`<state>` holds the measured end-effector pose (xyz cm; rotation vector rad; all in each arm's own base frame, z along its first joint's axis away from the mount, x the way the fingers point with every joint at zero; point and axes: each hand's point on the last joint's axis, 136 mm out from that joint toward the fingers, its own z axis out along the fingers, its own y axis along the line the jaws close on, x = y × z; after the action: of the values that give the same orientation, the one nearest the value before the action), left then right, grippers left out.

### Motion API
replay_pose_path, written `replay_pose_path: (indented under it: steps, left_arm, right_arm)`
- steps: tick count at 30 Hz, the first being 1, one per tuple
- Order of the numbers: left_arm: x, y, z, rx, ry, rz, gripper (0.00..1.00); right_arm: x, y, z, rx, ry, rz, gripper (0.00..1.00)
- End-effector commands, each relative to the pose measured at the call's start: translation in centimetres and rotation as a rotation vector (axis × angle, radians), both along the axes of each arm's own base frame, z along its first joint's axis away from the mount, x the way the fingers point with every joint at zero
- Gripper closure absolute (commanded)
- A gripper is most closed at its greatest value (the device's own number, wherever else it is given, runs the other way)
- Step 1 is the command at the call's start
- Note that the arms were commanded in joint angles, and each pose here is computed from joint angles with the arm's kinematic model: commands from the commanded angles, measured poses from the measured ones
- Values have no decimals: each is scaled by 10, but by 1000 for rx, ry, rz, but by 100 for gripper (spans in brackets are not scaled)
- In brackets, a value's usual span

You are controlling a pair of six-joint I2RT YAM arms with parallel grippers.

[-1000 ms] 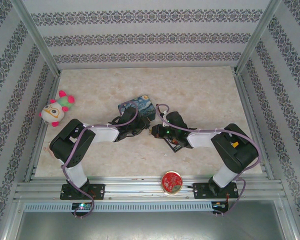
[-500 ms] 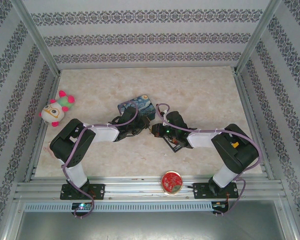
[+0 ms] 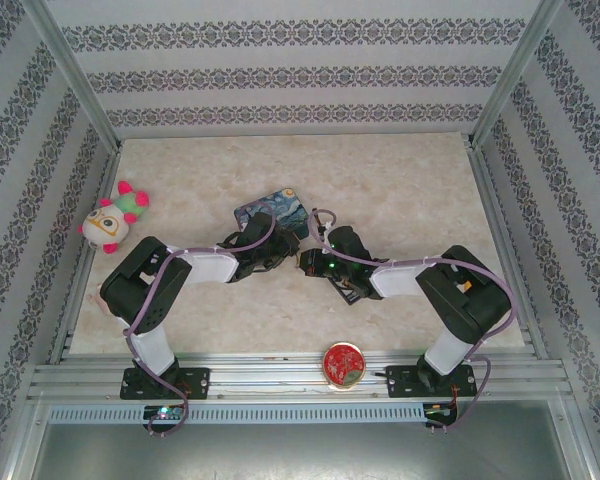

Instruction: Unlock a padlock with a key

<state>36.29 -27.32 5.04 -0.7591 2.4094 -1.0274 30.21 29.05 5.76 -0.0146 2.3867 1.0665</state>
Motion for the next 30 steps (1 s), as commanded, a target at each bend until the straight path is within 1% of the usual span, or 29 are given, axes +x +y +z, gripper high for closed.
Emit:
replay_pose_path:
  steps: [1,6,15,26,30]
  left_arm:
    - [-18,-15,-8,-54,79,-54,96]
    - [-18,-17,-7,-58,80,-59,96]
    - [-18,-21,-6,-66,83,-69,96]
    - [-22,-28,-6,-74,90,-93,96]
    - [-23,-30,-4,-71,85,-99,96]
  right_arm:
    - [26,-4,40,54,-147,-68,100]
    - [29,-3,38,41,-150,-64,100]
    - [30,13,35,53,-148,-32,100]
    - [37,23,33,-28,-233,-24,100]
    - [41,20,36,-52,-289,-56,100]
